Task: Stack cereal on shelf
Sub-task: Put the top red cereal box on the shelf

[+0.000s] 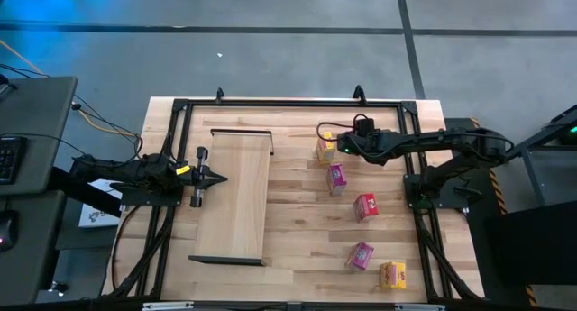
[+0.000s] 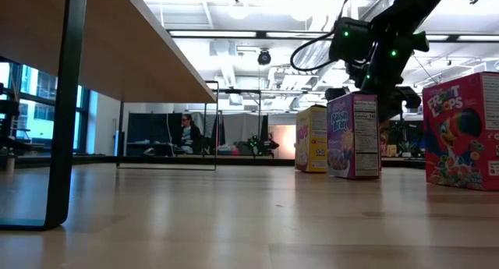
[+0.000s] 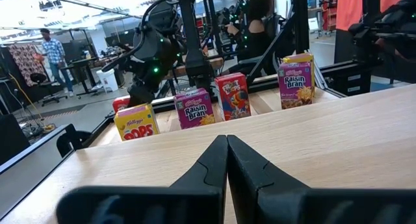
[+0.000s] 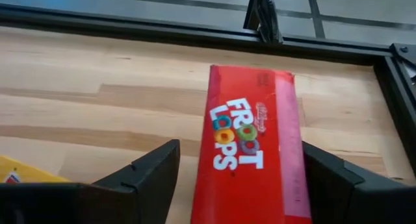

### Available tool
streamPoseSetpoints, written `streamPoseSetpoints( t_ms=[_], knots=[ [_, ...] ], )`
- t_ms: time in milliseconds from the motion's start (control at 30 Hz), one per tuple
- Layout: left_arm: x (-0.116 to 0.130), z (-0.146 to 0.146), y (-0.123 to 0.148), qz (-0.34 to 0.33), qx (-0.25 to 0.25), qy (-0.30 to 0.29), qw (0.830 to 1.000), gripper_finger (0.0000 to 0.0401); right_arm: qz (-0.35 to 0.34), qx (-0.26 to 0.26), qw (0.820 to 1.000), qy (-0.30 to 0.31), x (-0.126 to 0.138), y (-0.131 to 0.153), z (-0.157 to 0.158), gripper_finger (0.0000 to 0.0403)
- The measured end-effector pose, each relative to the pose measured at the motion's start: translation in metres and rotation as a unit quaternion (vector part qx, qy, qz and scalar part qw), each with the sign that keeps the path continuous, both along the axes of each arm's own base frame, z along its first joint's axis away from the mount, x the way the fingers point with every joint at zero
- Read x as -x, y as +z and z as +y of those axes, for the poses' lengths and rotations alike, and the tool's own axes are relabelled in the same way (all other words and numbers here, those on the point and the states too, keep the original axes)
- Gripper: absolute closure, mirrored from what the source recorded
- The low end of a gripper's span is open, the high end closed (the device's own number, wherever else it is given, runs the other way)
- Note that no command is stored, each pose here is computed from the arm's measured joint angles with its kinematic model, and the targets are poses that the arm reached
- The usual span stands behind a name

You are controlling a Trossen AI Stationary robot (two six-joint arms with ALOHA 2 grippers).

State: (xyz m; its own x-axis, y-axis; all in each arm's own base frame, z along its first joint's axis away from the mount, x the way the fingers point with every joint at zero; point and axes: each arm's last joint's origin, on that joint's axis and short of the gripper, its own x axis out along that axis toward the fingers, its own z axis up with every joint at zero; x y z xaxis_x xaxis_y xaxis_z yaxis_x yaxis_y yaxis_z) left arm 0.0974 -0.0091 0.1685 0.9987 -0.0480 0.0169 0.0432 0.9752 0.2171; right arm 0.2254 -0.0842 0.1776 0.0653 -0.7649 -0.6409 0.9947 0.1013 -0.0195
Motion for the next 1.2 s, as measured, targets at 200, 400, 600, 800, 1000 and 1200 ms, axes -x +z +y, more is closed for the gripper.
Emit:
streamPoseSetpoints(
  t_ms=[200,400,600,800,1000,1200],
  knots=[
    [0.000,0.000,0.000,0.000,0.000,0.000,1.000,0.0401,0.003,0.004,1.000,0.000,0.000,0.000,0.000,0.0207],
    [0.000,0.000,0.000,0.000,0.000,0.000,1.000,0.0401,0.016,0.011,1.000,0.011,-0.003,0.007,-0.001,0.0265],
    [0.000,0.000,0.000,0.000,0.000,0.000,1.000,0.0401,0.029,0.026,0.999,0.028,-0.006,0.031,-0.002,0.0288],
    [0.000,0.000,0.000,0.000,0.000,0.000,1.000,0.0401,0.004,0.066,0.994,0.085,-0.012,0.089,-0.003,0.0285],
    [0.000,0.000,0.000,0.000,0.000,0.000,1.000,0.0401,-0.064,0.110,0.954,0.271,-0.040,0.167,0.012,0.0285],
    [0.000,0.000,0.000,0.000,0.000,0.000,1.000,0.0401,-0.066,0.115,0.873,0.470,-0.089,0.197,0.056,0.0285]
  ],
)
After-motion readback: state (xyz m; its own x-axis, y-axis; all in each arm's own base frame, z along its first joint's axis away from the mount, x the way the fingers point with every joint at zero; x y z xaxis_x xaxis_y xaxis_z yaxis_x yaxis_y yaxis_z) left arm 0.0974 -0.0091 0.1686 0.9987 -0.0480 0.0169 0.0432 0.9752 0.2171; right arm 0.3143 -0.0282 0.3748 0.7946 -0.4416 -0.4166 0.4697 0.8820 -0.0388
